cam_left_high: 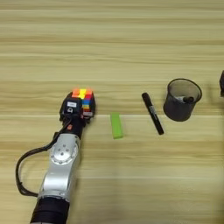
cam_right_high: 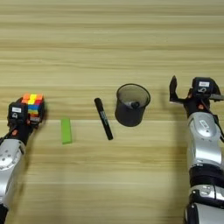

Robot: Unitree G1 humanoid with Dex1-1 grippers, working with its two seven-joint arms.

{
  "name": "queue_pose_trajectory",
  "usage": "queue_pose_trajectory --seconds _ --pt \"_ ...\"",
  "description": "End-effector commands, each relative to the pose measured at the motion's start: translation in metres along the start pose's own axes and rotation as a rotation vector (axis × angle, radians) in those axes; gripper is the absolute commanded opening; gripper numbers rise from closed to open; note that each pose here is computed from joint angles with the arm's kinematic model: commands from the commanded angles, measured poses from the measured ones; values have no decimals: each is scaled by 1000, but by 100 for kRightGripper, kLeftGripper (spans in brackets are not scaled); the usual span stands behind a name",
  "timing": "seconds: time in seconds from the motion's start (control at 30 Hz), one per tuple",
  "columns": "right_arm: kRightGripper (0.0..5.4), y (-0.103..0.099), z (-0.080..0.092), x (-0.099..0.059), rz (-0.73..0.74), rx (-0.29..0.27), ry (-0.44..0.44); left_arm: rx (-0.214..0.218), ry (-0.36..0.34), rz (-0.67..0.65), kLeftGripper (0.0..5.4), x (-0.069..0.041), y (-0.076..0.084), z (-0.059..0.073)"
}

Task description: Move the objects on the table

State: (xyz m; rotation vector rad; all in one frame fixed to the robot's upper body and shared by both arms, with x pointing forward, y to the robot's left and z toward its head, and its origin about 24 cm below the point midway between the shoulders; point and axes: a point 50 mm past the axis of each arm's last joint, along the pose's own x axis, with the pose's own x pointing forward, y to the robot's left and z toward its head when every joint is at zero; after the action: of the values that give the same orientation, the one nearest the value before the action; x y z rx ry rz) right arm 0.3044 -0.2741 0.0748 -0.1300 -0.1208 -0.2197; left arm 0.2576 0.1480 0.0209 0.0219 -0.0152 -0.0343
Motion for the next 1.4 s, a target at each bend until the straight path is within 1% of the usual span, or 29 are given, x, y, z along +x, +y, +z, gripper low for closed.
queue_pose_trajectory --seconds 0.03,0.1,0.17,0.23,0.33,0.47,0.5,0.53,0.6,0.8,0.87,0.93,1.0,1.07,1.13,1.23,1.27,1.33,1.4 --pt "540 1 23 0 0 -17 -117 -42 -83 11 328 2 3 14" --pt "540 3 39 -3 16 -19 -184 -64 -99 9 328 2 4 17" --pt "540 7 58 -8 51 -34 -262 -66 -113 -5 328 1 3 20" --pt "540 14 72 -14 106 -44 -311 -67 -125 -19 328 1 2 23" --pt "540 29 89 -25 211 -42 -359 -68 -147 -33 328 1 1 28" --pt "540 46 99 -39 344 -31 -374 -69 -161 -44 328 0 1 32" --pt "540 52 102 -44 398 -10 -370 -67 -171 -56 328 0 1 34" --pt "540 57 104 -49 437 -1 -370 -69 -180 -65 328 0 0 36" --pt "540 65 107 -56 506 -6 -366 -80 -198 -82 328 -1 -1 40" --pt "540 81 104 -74 693 -31 -287 -74 -242 -142 328 -6 0 49" --pt "540 85 102 -81 759 -42 -254 -73 -254 -166 328 -8 0 52" --pt "540 88 102 -88 825 -35 -225 -73 -263 -180 328 -10 -1 55" --pt "540 92 101 -97 904 -50 -198 -73 -275 -190 328 -12 0 59" --pt "540 99 95 -107 981 -92 -167 -76 -289 -204 328 -13 -1 64" --pt "540 104 89 -112 1031 -128 -144 -77 -293 -217 328 -15 -2 66" --pt "540 110 85 -119 1086 -154 -135 -78 -295 -240 328 -16 -5 68" --pt "540 113 81 -122 1111 -180 -135 -77 -293 -255 328 -17 -7 68" --pt "540 118 76 -126 1140 -222 -136 -74 -287 -276 328 -18 -10 68" --pt "540 124 68 -126 1130 -263 -131 -68 -269 -317 328 -20 -18 66"
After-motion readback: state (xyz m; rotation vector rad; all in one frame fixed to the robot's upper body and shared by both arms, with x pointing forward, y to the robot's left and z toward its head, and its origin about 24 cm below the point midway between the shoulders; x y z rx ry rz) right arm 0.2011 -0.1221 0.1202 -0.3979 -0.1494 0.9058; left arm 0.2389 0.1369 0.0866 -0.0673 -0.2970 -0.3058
